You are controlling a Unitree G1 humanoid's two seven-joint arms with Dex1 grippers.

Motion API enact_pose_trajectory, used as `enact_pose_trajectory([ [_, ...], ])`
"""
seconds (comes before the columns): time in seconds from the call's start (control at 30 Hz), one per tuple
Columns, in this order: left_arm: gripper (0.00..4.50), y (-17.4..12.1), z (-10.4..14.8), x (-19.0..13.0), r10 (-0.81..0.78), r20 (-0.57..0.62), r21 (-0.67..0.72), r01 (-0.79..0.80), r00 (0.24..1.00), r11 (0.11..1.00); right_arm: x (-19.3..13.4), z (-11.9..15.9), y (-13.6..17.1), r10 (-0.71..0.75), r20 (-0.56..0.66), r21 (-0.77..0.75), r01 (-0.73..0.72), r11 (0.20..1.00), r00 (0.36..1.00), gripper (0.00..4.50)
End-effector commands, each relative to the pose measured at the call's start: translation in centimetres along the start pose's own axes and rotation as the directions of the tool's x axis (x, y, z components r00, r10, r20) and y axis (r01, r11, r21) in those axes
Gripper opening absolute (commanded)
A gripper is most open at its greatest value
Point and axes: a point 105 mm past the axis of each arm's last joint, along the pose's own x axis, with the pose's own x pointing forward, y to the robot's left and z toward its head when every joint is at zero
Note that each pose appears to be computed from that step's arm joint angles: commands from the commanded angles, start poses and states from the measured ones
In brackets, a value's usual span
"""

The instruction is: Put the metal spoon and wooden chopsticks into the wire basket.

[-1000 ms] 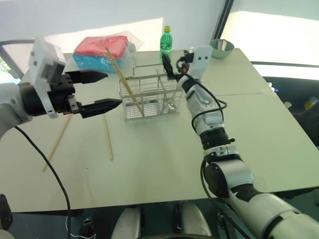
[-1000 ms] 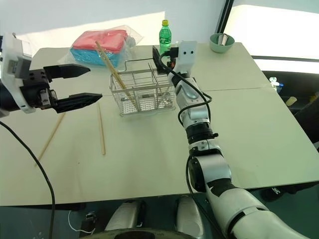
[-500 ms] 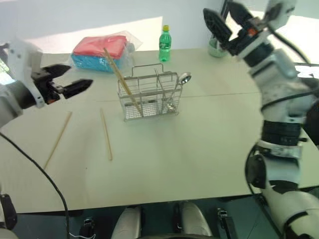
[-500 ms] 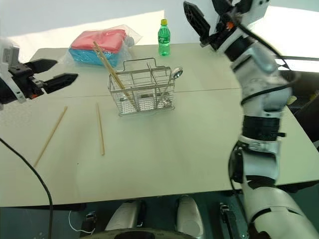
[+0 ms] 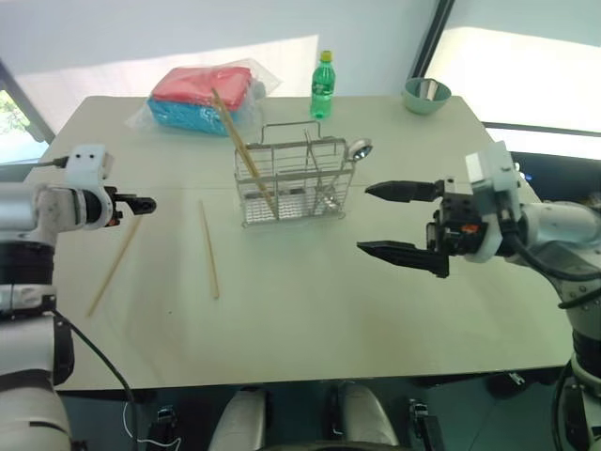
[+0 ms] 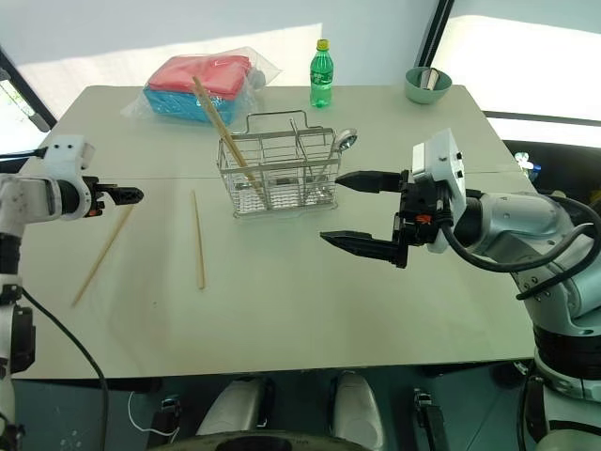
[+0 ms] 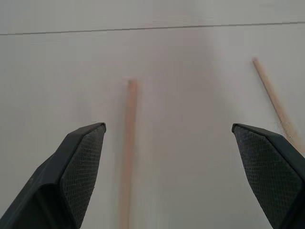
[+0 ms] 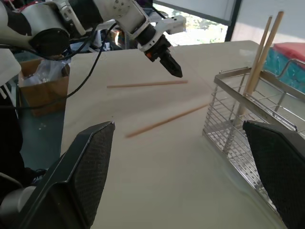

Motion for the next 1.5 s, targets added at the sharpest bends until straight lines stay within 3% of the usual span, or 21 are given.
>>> enact_pose_trajectory([
  [0.03,4.50,1.9,0.4,0.3,0.072,-0.012,0.040,-0.071,0.997,0.997,-0.6,1.0,0.2,-0.025,0.022,-0.029,0.026,0.999,0.999,4.45],
  [0.2,4.50,2.7,0.1,1.1,0.077,-0.045,0.046,-0.075,0.996,0.996,-1.2,0.6,0.6,-0.048,0.012,-0.008,0.048,0.999,0.999,4.45],
  [0.37,4.50,2.0,-1.8,2.3,0.011,-0.128,0.051,-0.005,0.992,0.999,-1.4,0.6,0.9,-0.060,0.013,0.000,0.060,0.998,0.998,4.45],
  [0.47,3.64,1.8,-2.6,2.7,-0.013,-0.157,0.044,0.020,0.987,0.999,-1.4,0.7,0.9,-0.066,0.020,0.009,0.065,0.998,0.998,4.50],
  [0.7,0.08,2.3,-3.5,2.9,-0.014,-0.176,0.031,0.020,0.984,0.999,-1.4,1.0,0.7,-0.083,0.039,0.022,0.082,0.996,0.996,4.50],
  [0.9,0.02,3.0,-2.5,2.5,0.016,-0.129,0.011,-0.015,0.992,1.000,-1.4,1.0,0.7,-0.086,0.042,0.028,0.085,0.996,0.995,4.50],
  [1.1,0.02,3.9,4.6,0.6,0.107,0.237,-0.007,-0.108,0.966,0.994,-1.6,0.8,0.5,-0.096,0.035,0.035,0.095,0.995,0.995,4.50],
  [1.17,0.02,3.6,8.0,-1.0,0.115,0.415,-0.039,-0.109,0.902,0.993,-1.8,0.7,0.5,-0.103,0.024,0.037,0.102,0.994,0.994,4.50],
  [1.3,0.02,1.5,14.4,-6.3,0.067,0.749,-0.133,0.050,0.660,0.990,-2.0,0.7,0.4,-0.114,0.015,0.041,0.114,0.993,0.993,4.50],
  [1.4,0.02,-0.7,17.3,-10.5,0.020,0.890,-0.145,0.242,0.455,0.959,-2.1,0.5,0.3,-0.125,0.010,0.046,0.124,0.991,0.992,4.50],
  [1.5,0.02,-4.3,19.1,-13.3,-0.044,0.951,-0.081,0.386,0.306,0.919,-2.1,0.1,0.5,-0.128,0.001,0.050,0.128,0.990,0.992,4.50],
])
